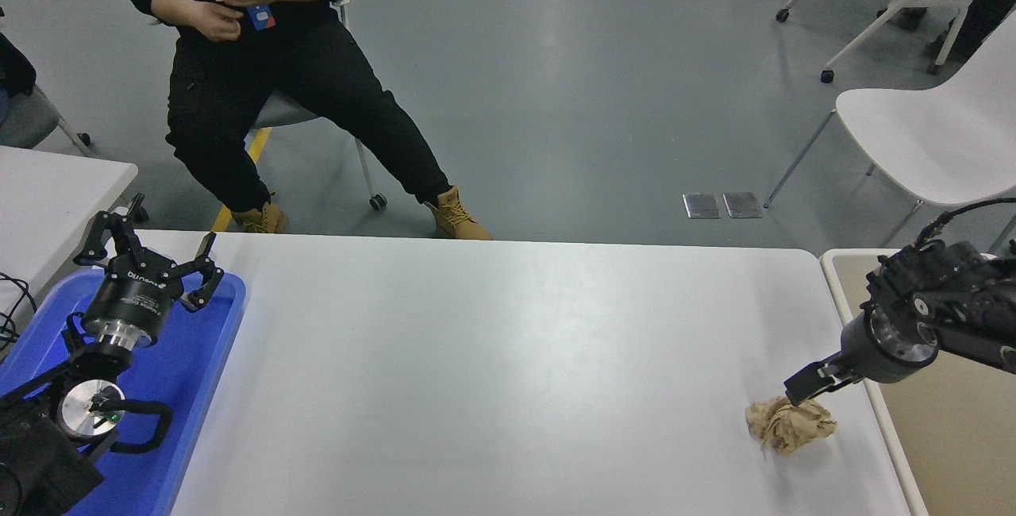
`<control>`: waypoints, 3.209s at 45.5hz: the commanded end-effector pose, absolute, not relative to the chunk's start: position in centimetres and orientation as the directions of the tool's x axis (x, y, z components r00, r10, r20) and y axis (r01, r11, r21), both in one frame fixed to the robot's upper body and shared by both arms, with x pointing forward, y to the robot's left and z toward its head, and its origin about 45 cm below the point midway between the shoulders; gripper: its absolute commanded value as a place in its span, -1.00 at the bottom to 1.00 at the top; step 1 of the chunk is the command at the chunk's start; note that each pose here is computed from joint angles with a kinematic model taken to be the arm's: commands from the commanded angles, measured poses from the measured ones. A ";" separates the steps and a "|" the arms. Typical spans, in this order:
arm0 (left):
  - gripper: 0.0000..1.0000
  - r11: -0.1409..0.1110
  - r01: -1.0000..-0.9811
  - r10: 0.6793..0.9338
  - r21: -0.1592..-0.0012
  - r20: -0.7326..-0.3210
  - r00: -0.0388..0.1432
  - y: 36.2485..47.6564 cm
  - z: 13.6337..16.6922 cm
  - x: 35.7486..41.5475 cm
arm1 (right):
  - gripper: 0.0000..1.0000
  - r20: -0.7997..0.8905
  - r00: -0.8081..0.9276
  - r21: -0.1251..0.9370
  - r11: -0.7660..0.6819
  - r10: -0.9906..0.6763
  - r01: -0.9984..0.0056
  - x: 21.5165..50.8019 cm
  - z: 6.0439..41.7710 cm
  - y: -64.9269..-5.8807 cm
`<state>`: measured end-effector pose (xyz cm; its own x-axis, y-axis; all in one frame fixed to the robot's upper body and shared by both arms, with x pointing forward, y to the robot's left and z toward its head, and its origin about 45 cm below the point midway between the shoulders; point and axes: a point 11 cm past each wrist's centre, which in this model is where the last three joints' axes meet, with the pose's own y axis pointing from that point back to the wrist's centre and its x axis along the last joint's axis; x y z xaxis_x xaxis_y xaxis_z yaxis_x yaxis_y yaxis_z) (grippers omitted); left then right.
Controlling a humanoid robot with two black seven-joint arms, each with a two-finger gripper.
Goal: Clean the table surface
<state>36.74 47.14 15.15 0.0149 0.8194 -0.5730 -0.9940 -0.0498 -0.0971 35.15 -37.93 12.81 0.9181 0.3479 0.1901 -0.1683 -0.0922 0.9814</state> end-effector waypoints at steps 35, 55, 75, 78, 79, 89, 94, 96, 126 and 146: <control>1.00 -0.049 -0.994 0.819 -0.096 -0.574 0.015 47.1 15.11 36.76 | 0.52 0.273 0.903 0.960 -0.153 0.332 -0.234 33.4 8.2 -37.5; 1.00 -0.050 -0.994 0.820 -0.098 -0.573 0.015 47.2 15.16 36.74 | -0.86 0.313 0.885 0.948 -0.164 0.344 -0.272 34.2 7.8 -37.8; 1.00 -0.050 -0.994 0.820 -0.098 -0.573 0.015 47.2 15.16 36.74 | -1.00 0.523 0.838 0.798 -0.437 0.157 -0.416 39.0 13.6 -33.7; 1.00 -0.050 -0.994 0.820 -0.098 -0.573 0.015 47.2 15.16 36.74 | -1.00 0.543 0.832 0.771 -0.463 0.118 -0.437 39.5 14.3 -33.2; 1.00 -0.050 -0.994 0.820 -0.098 -0.573 0.015 47.2 15.16 36.74 | -1.00 0.546 0.831 0.763 -0.471 0.104 -0.443 39.6 14.5 -33.1; 1.00 -0.050 -0.994 0.820 -0.098 -0.573 0.015 47.2 15.16 36.74 | -1.00 0.589 0.808 0.671 -0.552 -0.009 -0.495 41.1 17.7 -31.6; 1.00 -0.050 -0.994 0.819 -0.097 -0.574 0.015 47.1 15.12 36.75 | -1.00 0.624 0.773 0.586 -0.586 -0.114 -0.560 42.9 20.5 -30.7; 1.00 -0.050 -0.994 0.820 -0.098 -0.573 0.015 47.2 15.16 36.74 | -1.00 0.634 0.759 0.561 -0.589 -0.147 -0.582 43.5 21.4 -30.7; 1.00 -0.050 -0.994 0.820 -0.098 -0.573 0.015 47.2 15.16 36.74 | -1.00 0.646 0.313 0.180 -0.259 -0.697 -0.949 48.2 33.6 -45.3; 1.00 -0.050 -0.994 0.819 -0.097 -0.574 0.015 47.1 15.12 36.75 | -1.00 0.552 -0.018 0.018 0.033 -0.833 -0.999 46.4 36.3 -53.5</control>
